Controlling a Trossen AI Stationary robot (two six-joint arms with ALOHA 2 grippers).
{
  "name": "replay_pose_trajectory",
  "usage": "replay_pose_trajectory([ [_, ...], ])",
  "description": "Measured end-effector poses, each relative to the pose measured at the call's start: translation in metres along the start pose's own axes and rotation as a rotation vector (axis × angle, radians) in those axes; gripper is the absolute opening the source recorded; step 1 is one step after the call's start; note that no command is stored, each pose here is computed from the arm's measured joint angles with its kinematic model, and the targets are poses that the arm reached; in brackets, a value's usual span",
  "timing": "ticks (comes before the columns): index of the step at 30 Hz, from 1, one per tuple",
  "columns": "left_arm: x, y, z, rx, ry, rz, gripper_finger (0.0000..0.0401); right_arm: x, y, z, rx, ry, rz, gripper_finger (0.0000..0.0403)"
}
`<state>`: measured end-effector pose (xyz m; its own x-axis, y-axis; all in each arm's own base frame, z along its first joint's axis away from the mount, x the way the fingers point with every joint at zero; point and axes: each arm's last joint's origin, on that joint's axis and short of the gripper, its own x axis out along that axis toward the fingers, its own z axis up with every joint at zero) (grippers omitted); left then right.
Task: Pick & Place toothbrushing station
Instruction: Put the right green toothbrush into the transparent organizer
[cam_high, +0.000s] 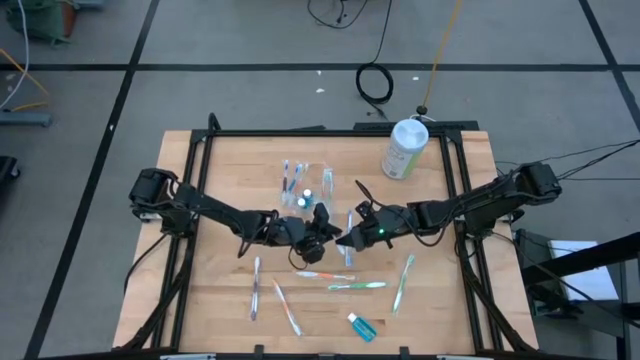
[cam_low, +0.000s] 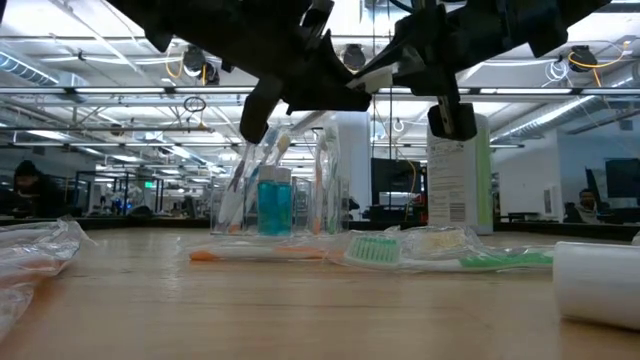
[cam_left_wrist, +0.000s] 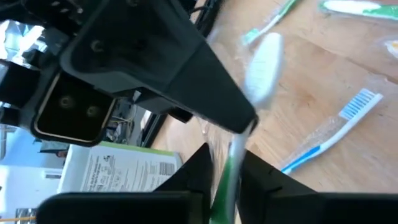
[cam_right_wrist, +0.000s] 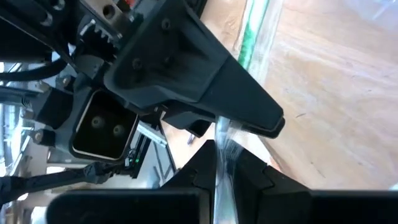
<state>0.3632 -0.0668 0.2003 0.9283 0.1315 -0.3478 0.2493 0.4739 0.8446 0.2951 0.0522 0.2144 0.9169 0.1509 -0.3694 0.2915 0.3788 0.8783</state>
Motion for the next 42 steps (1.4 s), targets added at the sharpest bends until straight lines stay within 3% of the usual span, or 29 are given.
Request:
replay_pose_trajectory([
  [7,0.000,-0.002,-0.001,0.053,0.011,-0.015,0.0015,0.000,-0.001,0.002,-0.022,-0.017,-0.008,0.0018],
  [14,-0.001,-0.003,0.000,0.085,0.024,-0.013,0.0029,-0.001,-0.001,0.005,-0.062,-0.026,-0.009,0.0040],
  [21,-0.004,-0.004,0.004,0.125,0.072,0.019,0.0010,-0.002,-0.001,0.008,-0.356,-0.041,-0.015,0.0064],
  [26,-0.003,-0.004,0.003,0.146,0.087,0.020,0.0028,-0.002,-0.003,0.012,-0.347,-0.042,-0.024,0.0066],
  [31,-0.004,-0.004,0.003,0.145,0.103,0.026,0.0009,-0.002,-0.003,0.012,-0.328,-0.043,-0.025,0.0066],
  [37,-0.004,-0.004,0.002,0.145,0.106,0.027,0.0026,-0.004,-0.001,0.012,-0.314,-0.023,-0.009,0.0066],
  [42,-0.004,-0.007,0.001,0.131,0.142,0.018,0.0009,-0.004,-0.001,0.015,-0.295,-0.039,-0.001,0.0066],
])
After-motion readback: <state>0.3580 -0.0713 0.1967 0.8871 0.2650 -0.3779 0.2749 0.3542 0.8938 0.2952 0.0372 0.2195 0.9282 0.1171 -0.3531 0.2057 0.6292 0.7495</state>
